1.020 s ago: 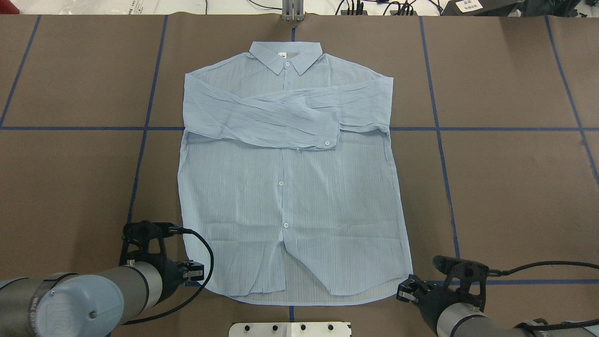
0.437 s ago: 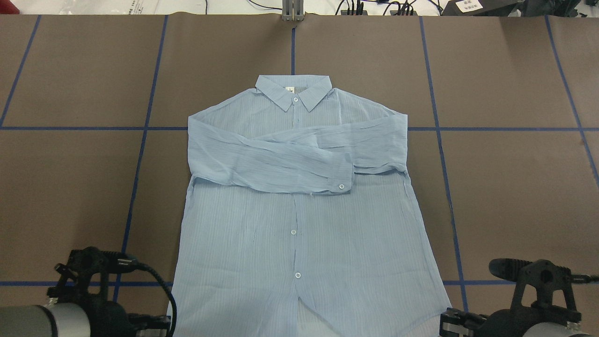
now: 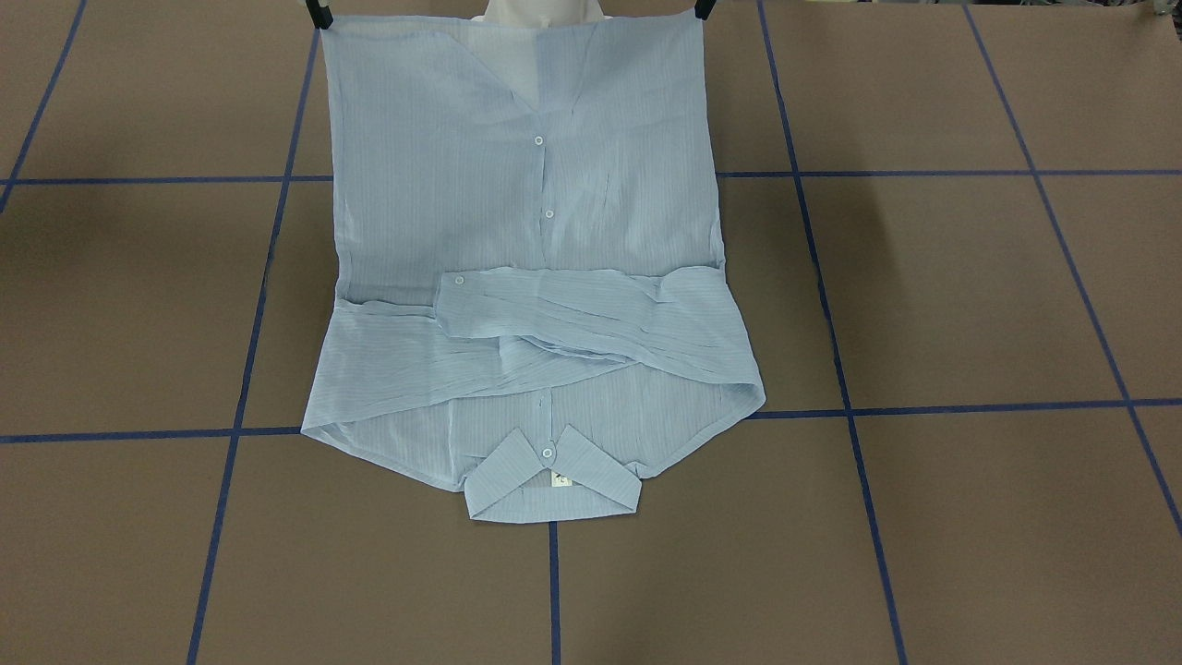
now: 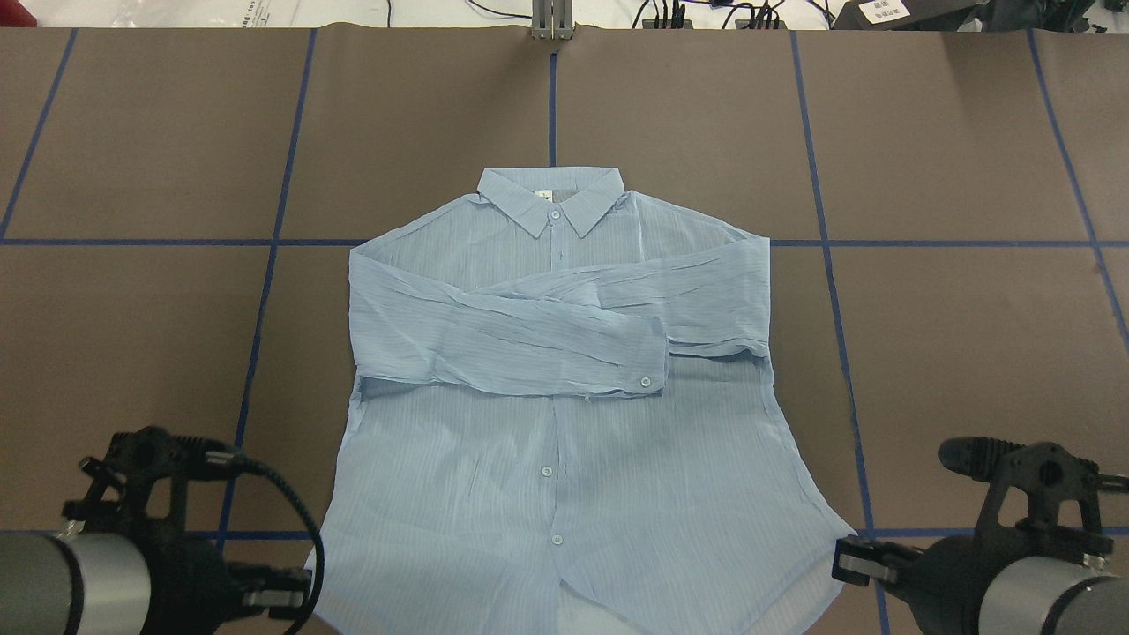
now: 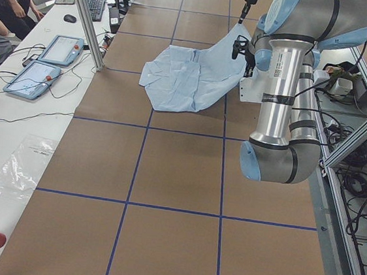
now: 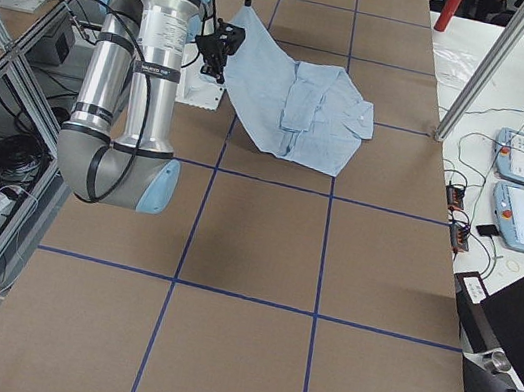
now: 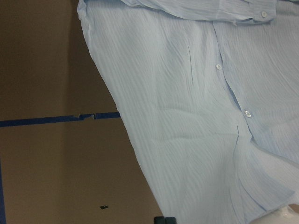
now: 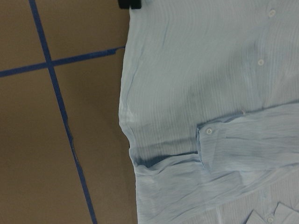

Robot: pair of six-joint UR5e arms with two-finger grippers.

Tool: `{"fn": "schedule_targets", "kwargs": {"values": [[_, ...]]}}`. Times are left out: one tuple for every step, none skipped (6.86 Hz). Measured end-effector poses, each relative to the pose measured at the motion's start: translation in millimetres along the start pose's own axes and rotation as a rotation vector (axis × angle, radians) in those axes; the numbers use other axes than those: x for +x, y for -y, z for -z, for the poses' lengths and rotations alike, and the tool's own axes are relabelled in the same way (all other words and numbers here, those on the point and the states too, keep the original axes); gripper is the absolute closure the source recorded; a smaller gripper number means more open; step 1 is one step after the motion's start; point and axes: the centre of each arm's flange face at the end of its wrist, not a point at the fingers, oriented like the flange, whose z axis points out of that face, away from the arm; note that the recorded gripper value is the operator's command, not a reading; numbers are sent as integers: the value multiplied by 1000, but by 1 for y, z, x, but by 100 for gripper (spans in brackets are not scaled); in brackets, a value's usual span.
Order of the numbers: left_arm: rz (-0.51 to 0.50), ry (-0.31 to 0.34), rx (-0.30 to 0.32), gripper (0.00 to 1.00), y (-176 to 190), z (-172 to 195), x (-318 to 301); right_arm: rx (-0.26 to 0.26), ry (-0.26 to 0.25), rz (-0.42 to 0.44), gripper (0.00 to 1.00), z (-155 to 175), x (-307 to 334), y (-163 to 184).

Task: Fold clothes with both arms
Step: 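Lift the hem with both grippers and fold it toward the collar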

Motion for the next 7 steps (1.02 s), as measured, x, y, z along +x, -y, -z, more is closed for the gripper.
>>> {"fn": "schedule_targets", "kwargs": {"values": [[-13,50,76,100,43,-24,2,61,6,-20,100,-15,-18,20],[-19,103,150,100,92,-42,2,126,10,-32,100,-29,-39,45],[-39,152,220,100,142,-45,-6,199,7,-45,100,-40,-58,79],[-66,183,284,100,183,-31,-17,266,-3,-54,100,-46,-71,114],[-78,198,337,100,212,-15,-22,327,-10,-73,100,-46,-82,150],[-73,211,376,100,237,-12,-22,373,-26,-88,100,-50,-92,182],[-67,229,412,100,262,-30,-25,407,-48,-92,100,-71,-99,211]]}}
